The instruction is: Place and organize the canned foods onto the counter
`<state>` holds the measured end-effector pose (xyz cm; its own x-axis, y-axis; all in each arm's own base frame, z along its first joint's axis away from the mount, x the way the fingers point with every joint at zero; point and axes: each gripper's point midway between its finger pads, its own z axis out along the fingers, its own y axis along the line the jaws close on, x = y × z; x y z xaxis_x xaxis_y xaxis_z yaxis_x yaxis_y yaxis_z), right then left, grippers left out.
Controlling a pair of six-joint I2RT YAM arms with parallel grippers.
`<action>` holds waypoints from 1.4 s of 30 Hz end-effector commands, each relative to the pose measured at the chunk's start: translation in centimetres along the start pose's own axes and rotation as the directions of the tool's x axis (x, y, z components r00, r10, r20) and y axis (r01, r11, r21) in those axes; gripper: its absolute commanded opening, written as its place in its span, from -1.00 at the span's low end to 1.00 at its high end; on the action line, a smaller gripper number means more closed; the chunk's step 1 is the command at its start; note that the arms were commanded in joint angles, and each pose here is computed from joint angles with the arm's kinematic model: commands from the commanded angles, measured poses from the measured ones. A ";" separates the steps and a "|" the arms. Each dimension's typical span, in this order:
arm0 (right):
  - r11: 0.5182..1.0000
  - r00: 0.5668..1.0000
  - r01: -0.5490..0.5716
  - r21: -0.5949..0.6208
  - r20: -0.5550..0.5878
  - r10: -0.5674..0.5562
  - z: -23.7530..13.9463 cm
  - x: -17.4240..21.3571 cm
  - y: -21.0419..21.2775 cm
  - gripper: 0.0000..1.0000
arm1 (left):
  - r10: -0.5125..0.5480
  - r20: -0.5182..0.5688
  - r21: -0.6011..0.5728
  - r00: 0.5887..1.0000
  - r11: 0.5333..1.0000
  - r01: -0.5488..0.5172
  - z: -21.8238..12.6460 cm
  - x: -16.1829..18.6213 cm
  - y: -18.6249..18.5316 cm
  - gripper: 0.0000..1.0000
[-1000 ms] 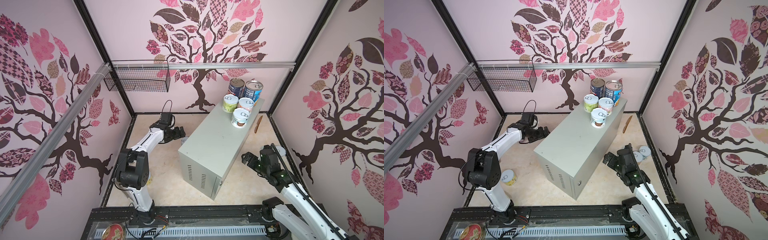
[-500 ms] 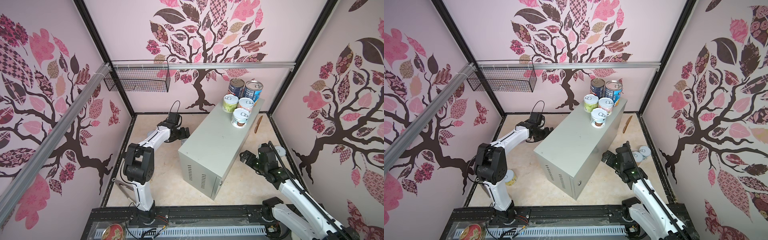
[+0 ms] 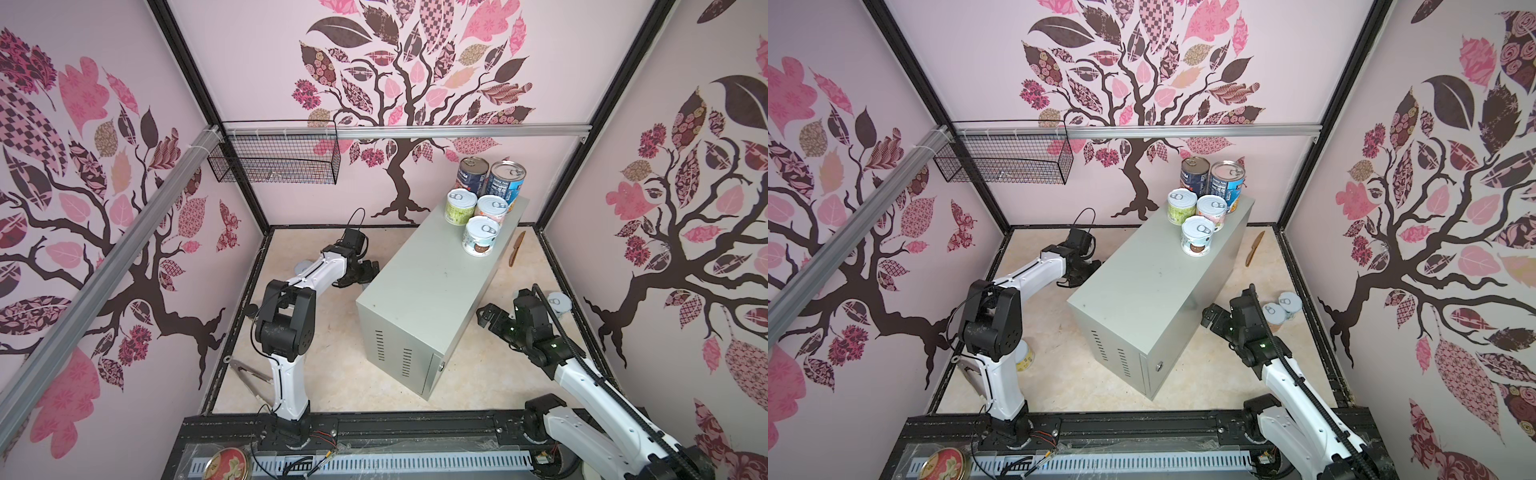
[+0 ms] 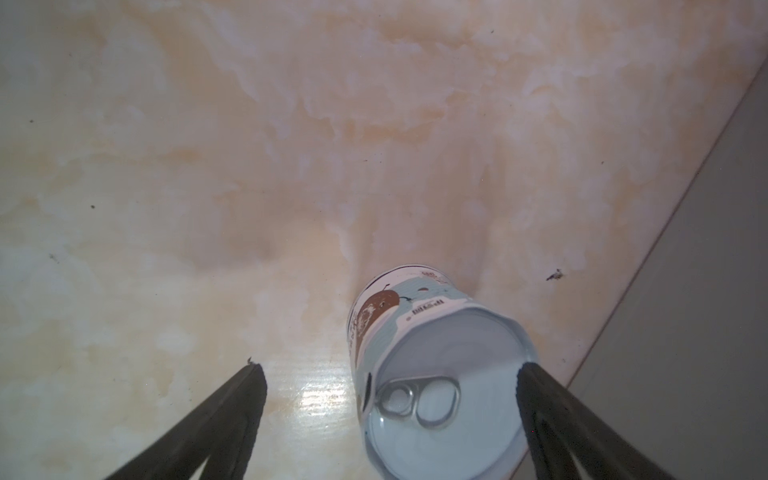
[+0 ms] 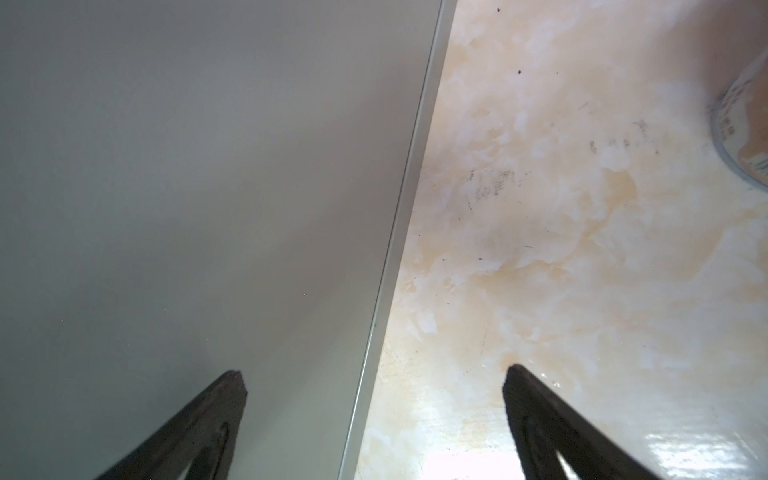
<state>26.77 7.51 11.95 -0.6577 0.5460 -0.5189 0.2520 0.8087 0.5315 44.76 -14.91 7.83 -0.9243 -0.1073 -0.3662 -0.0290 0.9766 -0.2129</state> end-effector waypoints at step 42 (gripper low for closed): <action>0.998 0.999 0.042 -0.050 -0.020 -0.043 1.1 -0.1 1.1 1.00 | 0.051 0.142 -0.037 0.989 0.998 -0.046 -3.6 -2.6 -0.1 0.82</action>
<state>27.30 8.43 11.15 -0.6893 0.5095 -0.5151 0.2074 0.8200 0.5335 46.04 -12.10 11.15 -0.8617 -0.1092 -0.4955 -0.0687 0.9927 -0.0992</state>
